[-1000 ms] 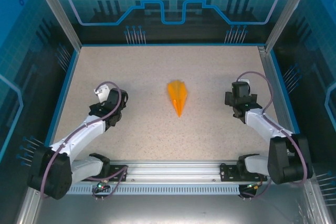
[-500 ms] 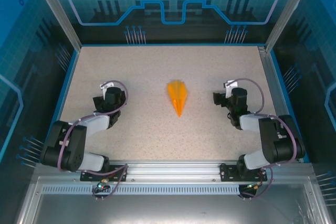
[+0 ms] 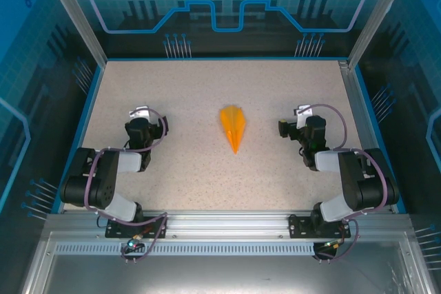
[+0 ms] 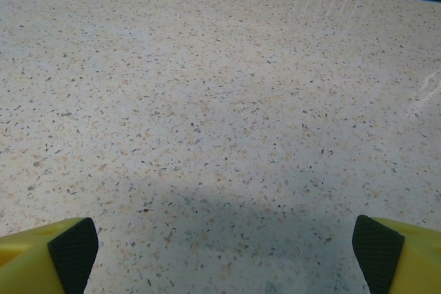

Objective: Fold a paper plane with a square sheet of paper (pick it up from the middle)
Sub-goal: Reset both arms

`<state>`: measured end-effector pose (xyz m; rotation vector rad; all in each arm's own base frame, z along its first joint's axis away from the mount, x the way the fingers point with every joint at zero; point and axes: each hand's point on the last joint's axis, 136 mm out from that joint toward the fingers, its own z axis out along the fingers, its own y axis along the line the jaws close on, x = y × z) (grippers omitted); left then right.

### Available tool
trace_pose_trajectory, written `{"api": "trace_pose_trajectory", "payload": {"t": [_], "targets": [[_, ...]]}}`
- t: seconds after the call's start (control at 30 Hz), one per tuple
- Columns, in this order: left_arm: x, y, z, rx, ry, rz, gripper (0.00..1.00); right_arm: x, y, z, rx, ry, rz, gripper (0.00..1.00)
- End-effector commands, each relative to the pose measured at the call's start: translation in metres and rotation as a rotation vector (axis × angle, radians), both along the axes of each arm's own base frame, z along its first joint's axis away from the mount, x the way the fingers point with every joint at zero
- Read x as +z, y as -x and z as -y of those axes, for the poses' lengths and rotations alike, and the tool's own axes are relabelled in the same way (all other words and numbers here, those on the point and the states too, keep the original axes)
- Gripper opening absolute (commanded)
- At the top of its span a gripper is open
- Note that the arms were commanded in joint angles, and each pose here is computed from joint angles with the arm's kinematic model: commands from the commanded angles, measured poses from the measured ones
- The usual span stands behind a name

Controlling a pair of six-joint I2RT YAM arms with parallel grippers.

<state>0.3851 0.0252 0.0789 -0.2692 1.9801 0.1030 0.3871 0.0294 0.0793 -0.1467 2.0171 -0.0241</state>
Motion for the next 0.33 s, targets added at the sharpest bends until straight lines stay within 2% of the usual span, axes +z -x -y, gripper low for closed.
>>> {"api": "trace_pose_trajectory", "payload": {"t": [0.0,0.3], "targets": [[0.0134,-0.0067,0.006,-0.04,0.001,0.054,0.99,0.015,-0.0093,0.0031,-0.005,-0.014,0.054,0.99],[0.0135,-0.0069,0.0061,-0.041,0.001,0.053,0.99,0.0144,-0.0092,0.0023,0.002,-0.018,0.05,0.99]]}}
